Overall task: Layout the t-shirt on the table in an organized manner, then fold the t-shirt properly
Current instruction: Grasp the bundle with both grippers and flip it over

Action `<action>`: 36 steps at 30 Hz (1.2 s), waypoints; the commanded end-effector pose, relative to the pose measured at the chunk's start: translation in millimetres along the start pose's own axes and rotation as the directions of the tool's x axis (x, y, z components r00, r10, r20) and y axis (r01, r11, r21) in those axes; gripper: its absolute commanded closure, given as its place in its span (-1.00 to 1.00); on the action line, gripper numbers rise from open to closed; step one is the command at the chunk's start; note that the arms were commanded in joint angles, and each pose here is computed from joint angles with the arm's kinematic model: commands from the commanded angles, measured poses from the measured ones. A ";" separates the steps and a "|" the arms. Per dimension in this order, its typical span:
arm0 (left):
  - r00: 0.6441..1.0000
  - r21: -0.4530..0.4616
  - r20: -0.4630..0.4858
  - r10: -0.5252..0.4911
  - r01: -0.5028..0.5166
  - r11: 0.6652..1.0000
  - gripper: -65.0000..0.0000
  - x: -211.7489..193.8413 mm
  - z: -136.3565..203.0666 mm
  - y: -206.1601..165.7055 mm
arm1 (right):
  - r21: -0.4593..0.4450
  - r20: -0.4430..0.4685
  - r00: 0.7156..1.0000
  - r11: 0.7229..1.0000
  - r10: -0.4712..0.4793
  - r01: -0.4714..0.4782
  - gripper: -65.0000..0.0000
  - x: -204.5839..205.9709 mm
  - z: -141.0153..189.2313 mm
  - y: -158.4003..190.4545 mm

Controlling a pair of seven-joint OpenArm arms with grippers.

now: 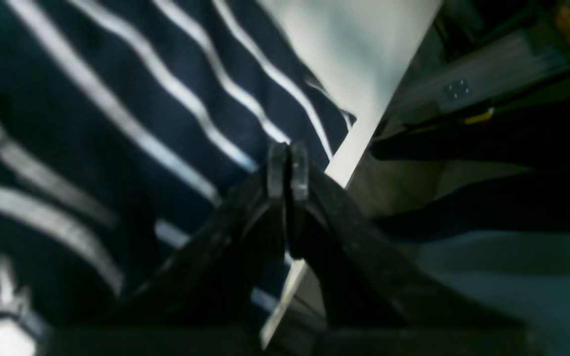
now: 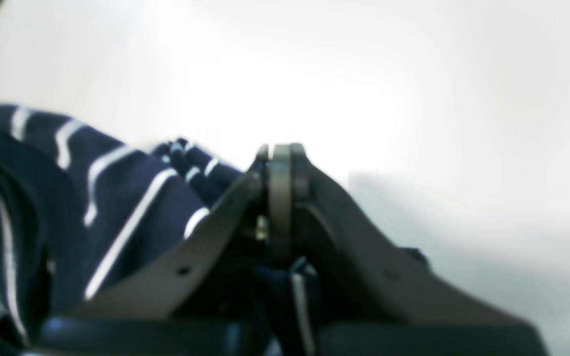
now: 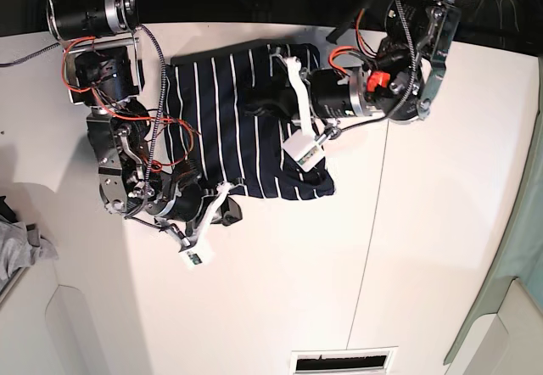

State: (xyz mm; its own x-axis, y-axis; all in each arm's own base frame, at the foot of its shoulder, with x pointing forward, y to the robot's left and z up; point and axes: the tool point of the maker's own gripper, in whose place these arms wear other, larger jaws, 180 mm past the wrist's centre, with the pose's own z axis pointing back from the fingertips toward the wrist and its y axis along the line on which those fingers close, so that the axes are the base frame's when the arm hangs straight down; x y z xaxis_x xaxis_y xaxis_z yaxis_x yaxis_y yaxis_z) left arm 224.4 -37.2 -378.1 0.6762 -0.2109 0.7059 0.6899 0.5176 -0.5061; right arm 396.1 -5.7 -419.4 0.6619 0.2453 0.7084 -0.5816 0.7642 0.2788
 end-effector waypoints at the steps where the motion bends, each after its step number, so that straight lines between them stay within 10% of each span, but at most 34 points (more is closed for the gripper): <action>1: 0.999 -0.009 0.039 -0.019 0.019 1.000 1.00 10.2 -4.8 -4.7 | 0.014 0.039 0.999 0.999 0.030 -0.031 1.00 18.3 0.4 2.8; 14: 0.987 0.099 -0.113 0.115 -0.104 0.990 1.00 -36.2 -31.9 65.2 | 0.006 -0.075 0.996 0.999 0.038 -0.038 1.00 -28.8 12.8 -15.2; 24: 0.991 0.222 -0.121 0.057 -0.029 0.975 1.00 22.9 -11.3 140.6 | 0.054 -0.069 0.994 0.995 -0.079 0.083 1.00 -75.9 33.6 6.2; 36: 0.994 0.215 -0.098 0.058 -0.035 0.976 1.00 52.0 -8.8 148.9 | 0.081 0.004 0.998 0.995 -0.059 0.058 1.00 -68.8 48.0 29.4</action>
State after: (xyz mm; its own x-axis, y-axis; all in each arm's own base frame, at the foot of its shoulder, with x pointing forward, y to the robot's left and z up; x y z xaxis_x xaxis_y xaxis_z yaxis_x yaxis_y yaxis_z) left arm 350.2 24.8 -437.1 0.7629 -0.2810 0.5822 0.5778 0.7003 -0.4192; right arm 296.5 -30.8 -444.9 0.7289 0.2205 0.6481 -0.5612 0.7346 0.3813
